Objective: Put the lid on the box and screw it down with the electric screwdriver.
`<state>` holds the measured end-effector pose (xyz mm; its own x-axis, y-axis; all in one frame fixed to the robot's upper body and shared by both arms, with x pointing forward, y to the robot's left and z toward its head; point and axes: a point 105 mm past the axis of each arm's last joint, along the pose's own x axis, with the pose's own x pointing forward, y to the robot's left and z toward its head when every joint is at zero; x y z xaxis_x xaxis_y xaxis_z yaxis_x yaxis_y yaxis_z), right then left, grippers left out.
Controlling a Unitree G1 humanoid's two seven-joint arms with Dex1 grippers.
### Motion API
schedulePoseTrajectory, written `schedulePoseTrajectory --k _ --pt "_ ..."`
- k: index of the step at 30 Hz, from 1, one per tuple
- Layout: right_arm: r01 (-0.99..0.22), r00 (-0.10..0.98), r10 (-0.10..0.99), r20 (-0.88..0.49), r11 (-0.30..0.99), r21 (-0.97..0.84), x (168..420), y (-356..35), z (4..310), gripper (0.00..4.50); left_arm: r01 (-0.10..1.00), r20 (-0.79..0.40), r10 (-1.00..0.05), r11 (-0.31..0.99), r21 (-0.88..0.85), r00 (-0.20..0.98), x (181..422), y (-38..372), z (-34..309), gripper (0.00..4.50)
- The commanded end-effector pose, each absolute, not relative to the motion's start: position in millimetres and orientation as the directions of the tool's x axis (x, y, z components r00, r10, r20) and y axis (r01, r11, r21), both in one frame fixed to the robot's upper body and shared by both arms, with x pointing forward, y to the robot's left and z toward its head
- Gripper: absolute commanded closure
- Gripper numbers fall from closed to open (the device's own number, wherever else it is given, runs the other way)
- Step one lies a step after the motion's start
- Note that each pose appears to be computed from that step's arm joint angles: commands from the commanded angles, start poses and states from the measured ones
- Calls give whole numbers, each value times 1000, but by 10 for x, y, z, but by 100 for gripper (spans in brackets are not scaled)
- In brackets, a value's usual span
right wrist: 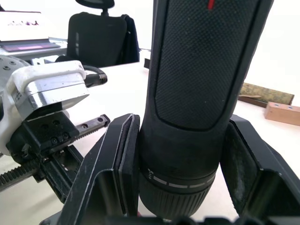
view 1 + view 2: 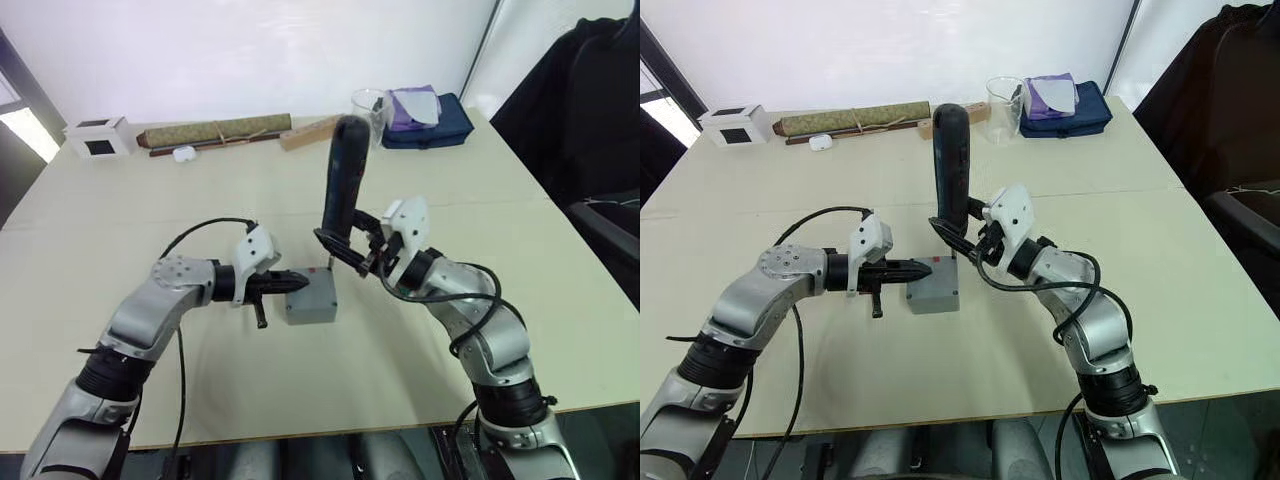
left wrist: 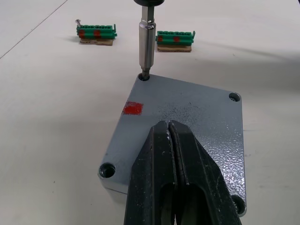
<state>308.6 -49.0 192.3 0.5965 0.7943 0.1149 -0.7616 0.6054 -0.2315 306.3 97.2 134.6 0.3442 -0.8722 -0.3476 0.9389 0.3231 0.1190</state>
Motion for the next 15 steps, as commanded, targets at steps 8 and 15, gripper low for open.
schedulePoseTrajectory --k 8,15 --pt "-760 648 750 -131 629 -164 3166 -459 1308 248 939 -385 -857 331 99 343 3018 1019 1222 450" --pt "-757 653 746 -132 634 -157 3157 -484 1296 248 939 -386 -858 329 95 340 3023 1011 1207 450"
